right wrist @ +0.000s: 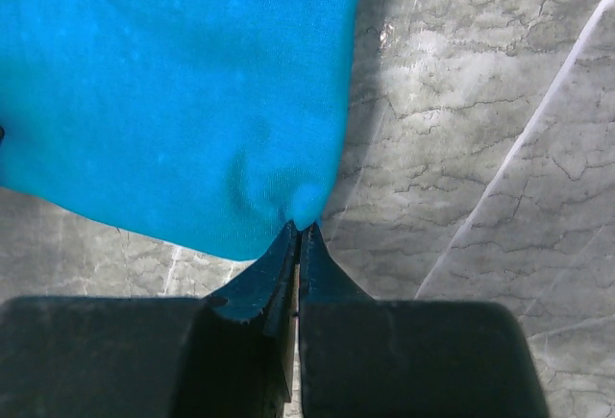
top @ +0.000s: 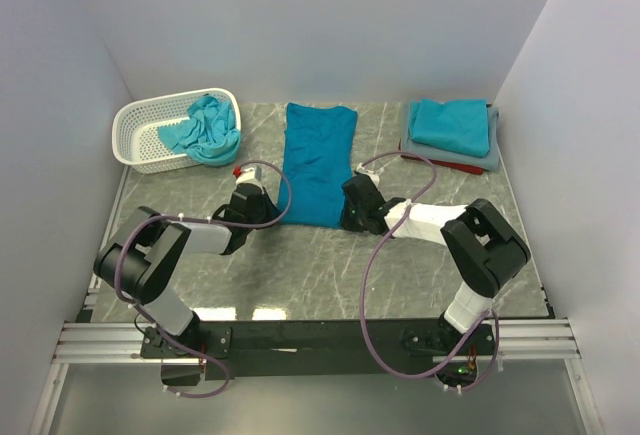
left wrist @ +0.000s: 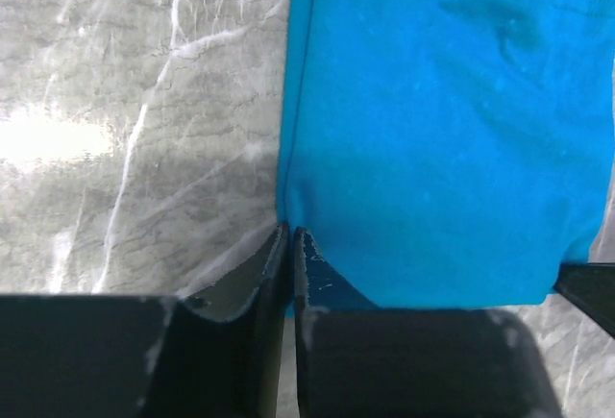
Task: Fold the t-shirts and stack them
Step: Fold the tshirt
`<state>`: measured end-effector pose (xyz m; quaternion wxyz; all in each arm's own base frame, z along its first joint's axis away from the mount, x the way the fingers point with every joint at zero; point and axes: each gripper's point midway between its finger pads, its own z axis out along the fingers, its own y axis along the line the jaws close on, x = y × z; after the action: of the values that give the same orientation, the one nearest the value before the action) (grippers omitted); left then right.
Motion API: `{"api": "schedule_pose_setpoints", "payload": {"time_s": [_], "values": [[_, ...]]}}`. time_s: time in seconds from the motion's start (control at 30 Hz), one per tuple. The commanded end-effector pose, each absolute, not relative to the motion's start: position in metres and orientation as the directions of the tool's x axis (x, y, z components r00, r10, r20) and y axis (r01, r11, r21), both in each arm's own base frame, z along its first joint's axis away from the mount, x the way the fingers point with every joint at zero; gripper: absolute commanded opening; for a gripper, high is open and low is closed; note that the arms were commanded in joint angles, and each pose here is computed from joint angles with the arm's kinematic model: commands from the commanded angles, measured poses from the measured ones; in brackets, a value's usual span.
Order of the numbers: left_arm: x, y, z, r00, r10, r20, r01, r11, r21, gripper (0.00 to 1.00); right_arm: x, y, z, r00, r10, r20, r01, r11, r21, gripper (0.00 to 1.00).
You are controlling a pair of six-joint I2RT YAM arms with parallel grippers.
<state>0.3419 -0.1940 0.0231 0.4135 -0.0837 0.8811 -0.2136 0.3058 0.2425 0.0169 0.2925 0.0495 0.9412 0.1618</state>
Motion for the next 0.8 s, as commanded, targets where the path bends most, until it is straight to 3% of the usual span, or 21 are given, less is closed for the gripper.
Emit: {"api": "schedule_pose_setpoints", "payload": {"time_s": [0.0,0.07,0.4,0.77], "values": [[0.325,-0.193,-0.002,-0.713,-0.298,-0.634,0.002,0.904,-0.427,0.10,0.303,0.241,0.016,-0.828,0.164,-0.536,-0.012,0.951,0.309,0.00],[0.322,-0.194,-0.005,-0.721,-0.299,-0.626,0.001,0.902,-0.432,0.00,0.302,0.240,0.017,-0.827,0.166,-0.538,-0.011,0.950,0.311,0.00],[0.302,-0.192,0.021,-0.677,-0.354,-0.645,0.002,0.876,-0.482,0.00,0.282,0.227,0.029,-0.810,0.193,-0.554,-0.001,0.944,0.330,0.00],[0.246,-0.196,0.064,-0.622,-0.412,-0.666,0.016,0.844,-0.537,0.00,0.232,0.224,0.055,-0.775,0.204,-0.597,-0.013,0.941,0.339,0.00]]}}
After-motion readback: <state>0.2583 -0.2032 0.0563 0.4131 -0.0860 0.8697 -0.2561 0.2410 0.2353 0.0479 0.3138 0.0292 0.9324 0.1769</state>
